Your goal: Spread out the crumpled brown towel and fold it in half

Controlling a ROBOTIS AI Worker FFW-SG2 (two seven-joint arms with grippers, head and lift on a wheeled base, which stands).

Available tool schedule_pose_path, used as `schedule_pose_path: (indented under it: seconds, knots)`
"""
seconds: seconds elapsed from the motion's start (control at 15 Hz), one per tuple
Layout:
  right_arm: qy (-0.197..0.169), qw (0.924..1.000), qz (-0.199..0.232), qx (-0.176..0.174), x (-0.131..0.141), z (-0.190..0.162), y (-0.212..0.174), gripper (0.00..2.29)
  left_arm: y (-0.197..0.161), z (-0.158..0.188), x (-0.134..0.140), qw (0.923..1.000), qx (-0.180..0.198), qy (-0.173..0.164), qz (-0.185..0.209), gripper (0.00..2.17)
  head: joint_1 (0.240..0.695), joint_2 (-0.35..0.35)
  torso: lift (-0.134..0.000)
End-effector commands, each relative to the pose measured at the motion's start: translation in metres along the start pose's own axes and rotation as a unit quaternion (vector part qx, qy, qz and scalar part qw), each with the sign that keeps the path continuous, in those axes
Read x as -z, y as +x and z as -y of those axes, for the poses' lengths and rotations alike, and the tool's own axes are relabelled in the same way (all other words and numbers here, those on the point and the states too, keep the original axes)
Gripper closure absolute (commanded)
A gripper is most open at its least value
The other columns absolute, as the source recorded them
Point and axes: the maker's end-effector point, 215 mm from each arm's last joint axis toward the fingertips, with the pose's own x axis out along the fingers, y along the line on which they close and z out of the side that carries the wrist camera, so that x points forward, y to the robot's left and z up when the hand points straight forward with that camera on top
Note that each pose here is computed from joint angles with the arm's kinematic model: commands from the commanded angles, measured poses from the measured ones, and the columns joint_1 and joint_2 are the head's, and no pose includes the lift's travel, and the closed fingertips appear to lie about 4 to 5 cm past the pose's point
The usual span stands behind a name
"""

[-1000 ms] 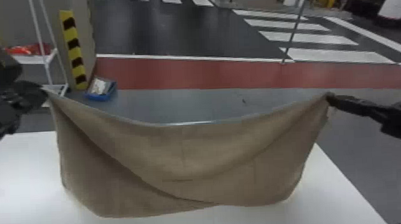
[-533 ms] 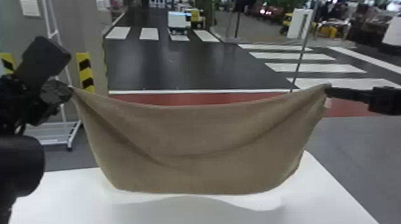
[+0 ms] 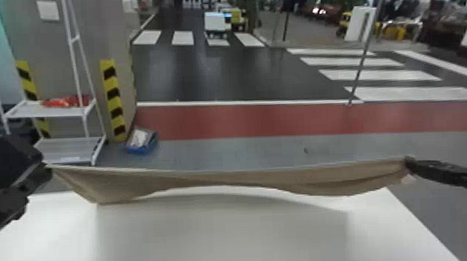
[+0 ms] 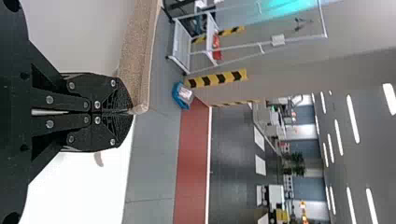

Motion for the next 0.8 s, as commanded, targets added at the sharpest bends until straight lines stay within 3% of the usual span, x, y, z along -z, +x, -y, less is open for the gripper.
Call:
schedule_pose_path:
  seconds: [0.0, 0.07, 0.13, 0.33, 0.53, 0.6, 0.73]
  knots:
    - [-0.054, 0.9983, -0.015, -0.015, 0.059, -0.021, -0.030, 2.27, -0.029, 0.045, 0.051, 0.9980, 0.035, 0.044, -0.028, 1.18, 0.566, -0.138, -0.124]
    - [-0.060, 0.9976, -0.025, -0.024, 0.082, -0.027, -0.040, 2.27, -0.041, 0.064, 0.071, 0.9964, 0.051, 0.052, -0.042, 1.18, 0.607, -0.136, -0.124]
    - [-0.074, 0.9961, -0.034, -0.036, 0.103, -0.034, -0.055, 2.27, -0.051, 0.078, 0.085, 0.9945, 0.064, 0.066, -0.050, 1.18, 0.686, -0.136, -0.124]
    - [-0.120, 0.9884, -0.057, -0.073, 0.154, -0.053, -0.097, 2.27, -0.082, 0.122, 0.141, 0.9838, 0.108, 0.108, -0.094, 1.18, 0.695, -0.146, -0.124]
    - [-0.147, 0.9830, -0.074, -0.083, 0.190, -0.048, -0.130, 2.27, -0.110, 0.147, 0.184, 0.9686, 0.145, 0.142, -0.144, 1.18, 0.695, -0.164, -0.124]
    - [-0.150, 0.9824, -0.075, -0.082, 0.197, -0.042, -0.133, 2.27, -0.112, 0.149, 0.189, 0.9652, 0.149, 0.152, -0.152, 1.18, 0.695, -0.174, -0.124]
    - [-0.140, 0.9842, -0.077, -0.077, 0.205, -0.031, -0.133, 2.27, -0.106, 0.147, 0.178, 0.9658, 0.144, 0.159, -0.145, 1.18, 0.695, -0.192, -0.124]
